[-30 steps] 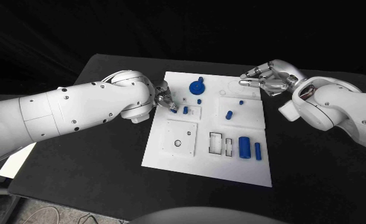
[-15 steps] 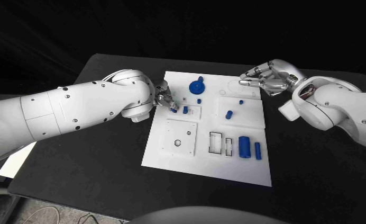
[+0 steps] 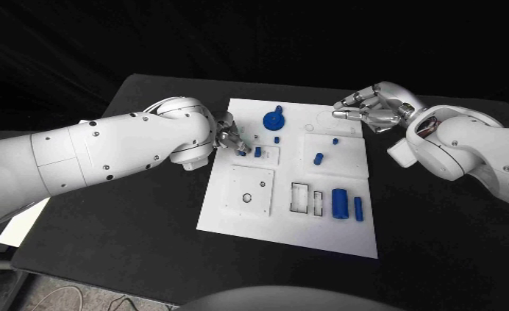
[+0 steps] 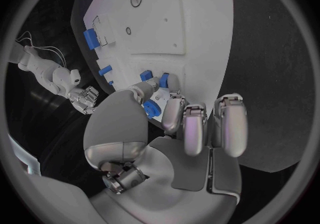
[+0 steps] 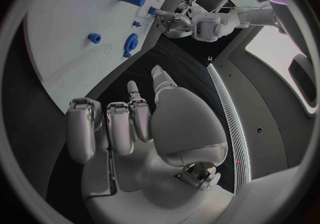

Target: Assemble the parts on the task board

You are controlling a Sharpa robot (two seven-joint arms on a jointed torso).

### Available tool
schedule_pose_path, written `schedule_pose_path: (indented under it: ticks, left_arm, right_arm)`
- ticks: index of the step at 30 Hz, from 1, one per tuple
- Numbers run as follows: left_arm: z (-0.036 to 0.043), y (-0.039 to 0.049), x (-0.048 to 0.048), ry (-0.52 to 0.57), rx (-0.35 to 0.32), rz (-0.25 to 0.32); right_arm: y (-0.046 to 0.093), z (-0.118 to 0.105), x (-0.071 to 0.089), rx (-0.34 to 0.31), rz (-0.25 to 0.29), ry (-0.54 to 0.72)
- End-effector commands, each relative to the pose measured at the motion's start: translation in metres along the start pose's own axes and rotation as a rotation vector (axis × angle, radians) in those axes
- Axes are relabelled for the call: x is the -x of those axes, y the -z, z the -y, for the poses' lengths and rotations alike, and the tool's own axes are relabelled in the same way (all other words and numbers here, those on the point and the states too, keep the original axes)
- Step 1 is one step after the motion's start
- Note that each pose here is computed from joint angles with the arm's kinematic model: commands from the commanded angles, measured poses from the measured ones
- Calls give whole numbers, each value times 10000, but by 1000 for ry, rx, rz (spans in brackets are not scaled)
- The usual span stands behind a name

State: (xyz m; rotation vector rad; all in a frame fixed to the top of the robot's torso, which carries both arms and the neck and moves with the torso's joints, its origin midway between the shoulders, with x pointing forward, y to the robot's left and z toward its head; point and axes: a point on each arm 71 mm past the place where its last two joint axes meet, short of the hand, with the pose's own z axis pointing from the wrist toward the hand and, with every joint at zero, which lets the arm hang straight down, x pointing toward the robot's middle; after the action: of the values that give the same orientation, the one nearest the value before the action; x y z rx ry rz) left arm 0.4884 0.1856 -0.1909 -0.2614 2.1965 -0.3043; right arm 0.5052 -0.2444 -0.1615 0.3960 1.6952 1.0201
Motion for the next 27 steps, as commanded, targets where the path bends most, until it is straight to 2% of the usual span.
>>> schedule_pose_path:
  ticks: [1, 27]
  left_arm:
    - [-3, -7, -33, -4, 14, -23]
    - [-25, -30, -6, 21, 22, -5]
  right_arm:
    - [1, -9, -14, 10, -13, -1]
    - [5, -3, -7, 8, -11, 0]
